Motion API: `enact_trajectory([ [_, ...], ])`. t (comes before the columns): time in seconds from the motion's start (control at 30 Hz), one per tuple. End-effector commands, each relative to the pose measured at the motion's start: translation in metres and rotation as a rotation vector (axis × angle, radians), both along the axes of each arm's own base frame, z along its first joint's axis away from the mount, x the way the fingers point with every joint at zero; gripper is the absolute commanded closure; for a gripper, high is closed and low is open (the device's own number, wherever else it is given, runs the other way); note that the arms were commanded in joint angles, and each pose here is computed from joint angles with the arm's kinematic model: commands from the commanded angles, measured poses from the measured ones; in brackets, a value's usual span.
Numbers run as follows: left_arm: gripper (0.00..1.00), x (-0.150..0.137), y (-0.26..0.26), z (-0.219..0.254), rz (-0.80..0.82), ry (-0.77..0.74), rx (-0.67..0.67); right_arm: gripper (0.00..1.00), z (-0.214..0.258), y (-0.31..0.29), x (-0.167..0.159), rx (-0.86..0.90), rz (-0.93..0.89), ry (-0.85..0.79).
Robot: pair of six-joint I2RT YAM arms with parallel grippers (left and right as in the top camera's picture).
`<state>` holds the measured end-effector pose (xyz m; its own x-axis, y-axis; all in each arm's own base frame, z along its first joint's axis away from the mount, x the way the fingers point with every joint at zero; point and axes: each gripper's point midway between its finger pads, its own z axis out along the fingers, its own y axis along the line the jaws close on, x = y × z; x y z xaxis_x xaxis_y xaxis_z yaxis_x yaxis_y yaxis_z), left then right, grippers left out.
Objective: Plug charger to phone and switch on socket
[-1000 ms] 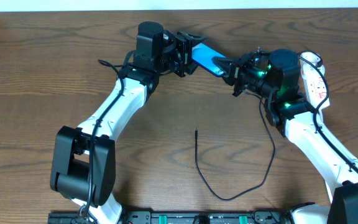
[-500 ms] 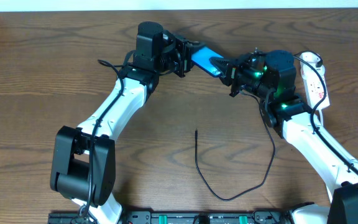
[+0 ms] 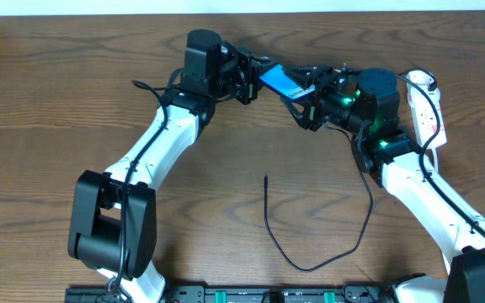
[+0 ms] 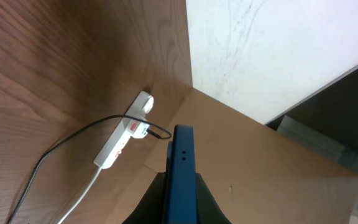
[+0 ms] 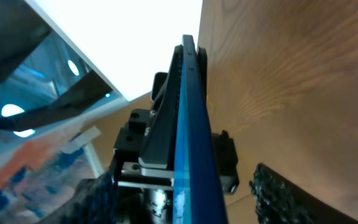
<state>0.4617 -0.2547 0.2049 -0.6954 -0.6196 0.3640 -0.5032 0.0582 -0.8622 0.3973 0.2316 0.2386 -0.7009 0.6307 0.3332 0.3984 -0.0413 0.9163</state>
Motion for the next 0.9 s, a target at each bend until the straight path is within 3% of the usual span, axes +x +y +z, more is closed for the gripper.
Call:
enact_trajectory([
  [0.0, 0.92, 0.011, 0.025, 0.015, 0.042, -0.044, -0.006, 0.06, 0.012, -0.01, 0.007, -0.085, 0.013, -0.145],
  [0.03, 0.93, 0.013, 0.031, 0.015, 0.046, -0.045, -0.009, 0.01, 0.012, -0.014, 0.008, -0.103, 0.017, -0.17],
  [0.17, 0.93, 0.013, 0.053, 0.02, -0.005, -0.051, -0.046, 0.01, 0.013, -0.029, 0.012, -0.172, 0.042, -0.269],
  [0.4, 0.93, -0.003, 0.088, 0.035, -0.191, -0.193, -0.075, 0.01, 0.014, -0.044, 0.012, -0.32, 0.126, -0.485],
  [0.6, 0.93, -0.017, 0.113, 0.046, -0.332, -0.444, -0.034, 0.01, 0.001, -0.046, 0.009, -0.359, 0.147, -0.46],
  [0.87, 0.93, -0.022, 0.136, 0.053, -0.349, -0.463, -0.074, 0.01, -0.025, -0.041, -0.003, -0.525, 0.224, -0.348],
])
